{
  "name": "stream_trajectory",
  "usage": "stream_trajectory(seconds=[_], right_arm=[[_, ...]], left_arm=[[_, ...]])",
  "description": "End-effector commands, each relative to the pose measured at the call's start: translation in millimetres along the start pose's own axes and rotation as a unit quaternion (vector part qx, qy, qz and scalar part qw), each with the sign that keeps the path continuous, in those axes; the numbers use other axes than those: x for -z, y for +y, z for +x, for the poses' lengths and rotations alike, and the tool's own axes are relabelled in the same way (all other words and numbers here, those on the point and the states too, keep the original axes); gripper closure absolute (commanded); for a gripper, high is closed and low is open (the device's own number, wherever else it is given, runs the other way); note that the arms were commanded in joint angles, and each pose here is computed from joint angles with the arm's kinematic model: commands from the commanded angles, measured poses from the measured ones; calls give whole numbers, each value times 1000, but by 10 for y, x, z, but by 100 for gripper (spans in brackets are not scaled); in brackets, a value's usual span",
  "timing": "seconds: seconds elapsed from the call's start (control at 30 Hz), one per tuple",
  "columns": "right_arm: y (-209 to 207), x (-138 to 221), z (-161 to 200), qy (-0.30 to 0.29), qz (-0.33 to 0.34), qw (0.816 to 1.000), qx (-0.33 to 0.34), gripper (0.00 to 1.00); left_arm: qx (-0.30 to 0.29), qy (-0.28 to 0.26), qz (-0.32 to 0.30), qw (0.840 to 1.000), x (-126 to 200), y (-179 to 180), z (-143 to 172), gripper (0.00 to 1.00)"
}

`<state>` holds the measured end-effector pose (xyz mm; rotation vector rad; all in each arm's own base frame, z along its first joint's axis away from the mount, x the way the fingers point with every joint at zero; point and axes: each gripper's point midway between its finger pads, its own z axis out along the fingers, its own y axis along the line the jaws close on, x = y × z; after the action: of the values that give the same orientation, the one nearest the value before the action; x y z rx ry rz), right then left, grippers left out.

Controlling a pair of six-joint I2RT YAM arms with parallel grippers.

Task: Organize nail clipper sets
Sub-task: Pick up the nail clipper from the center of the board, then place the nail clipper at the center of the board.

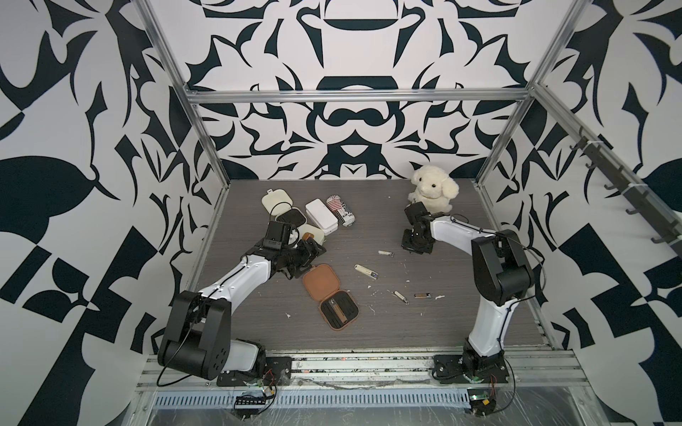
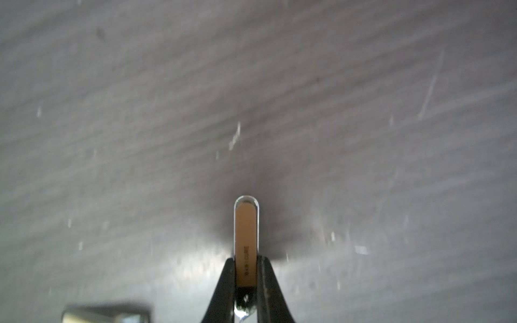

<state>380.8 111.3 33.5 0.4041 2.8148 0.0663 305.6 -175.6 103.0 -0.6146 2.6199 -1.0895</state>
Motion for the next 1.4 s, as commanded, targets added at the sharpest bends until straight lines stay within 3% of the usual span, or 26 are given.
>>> stream_trajectory(seconds=[0.0,0.27,0.57,0.97,1.23,1.37], right_arm=[[165,370,210,-19,-18,999,39,95],[497,755,1140,-25,-44,993,109,95],[789,635,1866,0,-57,987,150,95],[780,317,2052,24,-27,986,162,94],[727,356,2086,25,-33,988,148,73],[747,379,2076,25,-36,988,149,69]], left_arm=[[-3,-4,-1,1000,57,-9,0,16],[-3,-8,-7,1000,60,4,-19,17],[2,-8,-13,1000,33,67,-3,17],[8,-5,-14,1000,27,141,52,17],[8,-4,-13,1000,9,137,48,17],[7,-2,-11,1000,1,132,47,17]])
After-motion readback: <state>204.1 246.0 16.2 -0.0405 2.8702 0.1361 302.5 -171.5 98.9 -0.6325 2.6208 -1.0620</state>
